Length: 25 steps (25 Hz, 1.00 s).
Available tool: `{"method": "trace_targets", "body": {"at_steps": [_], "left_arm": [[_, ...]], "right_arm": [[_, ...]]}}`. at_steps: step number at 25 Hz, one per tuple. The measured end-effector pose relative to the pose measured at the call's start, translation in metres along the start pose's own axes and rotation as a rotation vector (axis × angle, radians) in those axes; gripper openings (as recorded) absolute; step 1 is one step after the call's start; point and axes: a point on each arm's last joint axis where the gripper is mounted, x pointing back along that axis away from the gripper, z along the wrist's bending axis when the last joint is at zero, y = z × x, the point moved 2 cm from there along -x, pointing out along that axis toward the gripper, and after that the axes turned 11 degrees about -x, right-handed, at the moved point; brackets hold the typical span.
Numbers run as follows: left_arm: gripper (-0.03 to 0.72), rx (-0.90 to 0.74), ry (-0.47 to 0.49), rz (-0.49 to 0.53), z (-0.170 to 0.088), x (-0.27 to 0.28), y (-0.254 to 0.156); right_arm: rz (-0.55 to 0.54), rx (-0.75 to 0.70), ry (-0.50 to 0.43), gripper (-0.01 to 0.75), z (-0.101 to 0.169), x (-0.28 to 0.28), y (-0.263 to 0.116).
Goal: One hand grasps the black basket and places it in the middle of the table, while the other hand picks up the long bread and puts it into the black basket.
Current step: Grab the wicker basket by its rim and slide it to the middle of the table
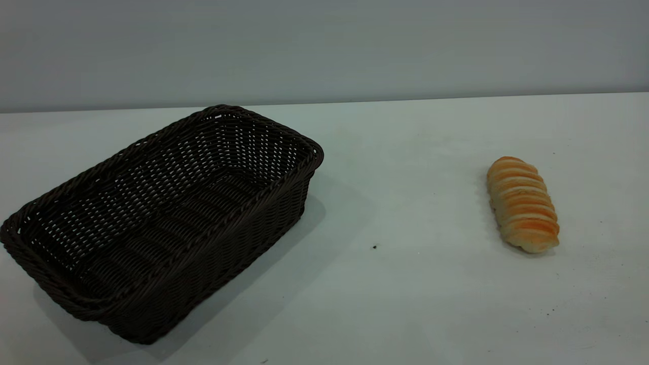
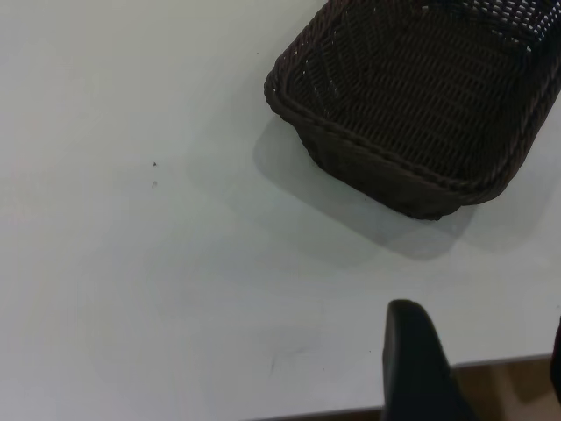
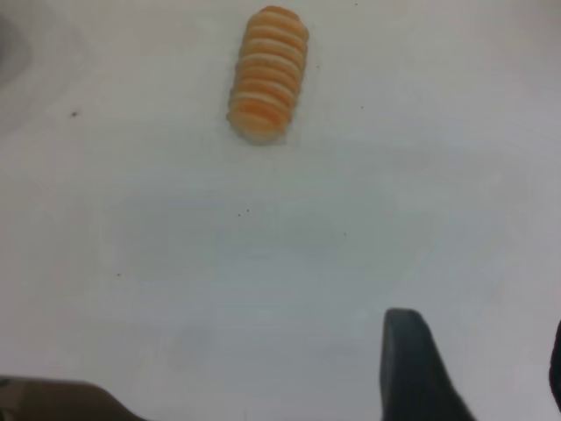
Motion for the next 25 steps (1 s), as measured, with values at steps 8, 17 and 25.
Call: {"method": "trace_targets", "body": {"at_steps": [8, 17, 25], "left_arm": [[0.436, 0.0, 0.0, 0.0, 0.0, 0.0, 0.0], [0.436, 0.05, 0.015, -0.216, 0.003, 0.005, 0.028], [0.436, 0.08, -0.065, 0.033, 0.008, -0.031, 0.074]], "right_arm": [[0.0, -0.001, 0.003, 0.357, 0.0, 0.0, 0.0], [-0.016, 0.039, 0.054, 0.377, 0.009, -0.001, 0.02], [0.041, 0.053, 0.118, 0.447, 0.022, -0.019, 0.07]]}}
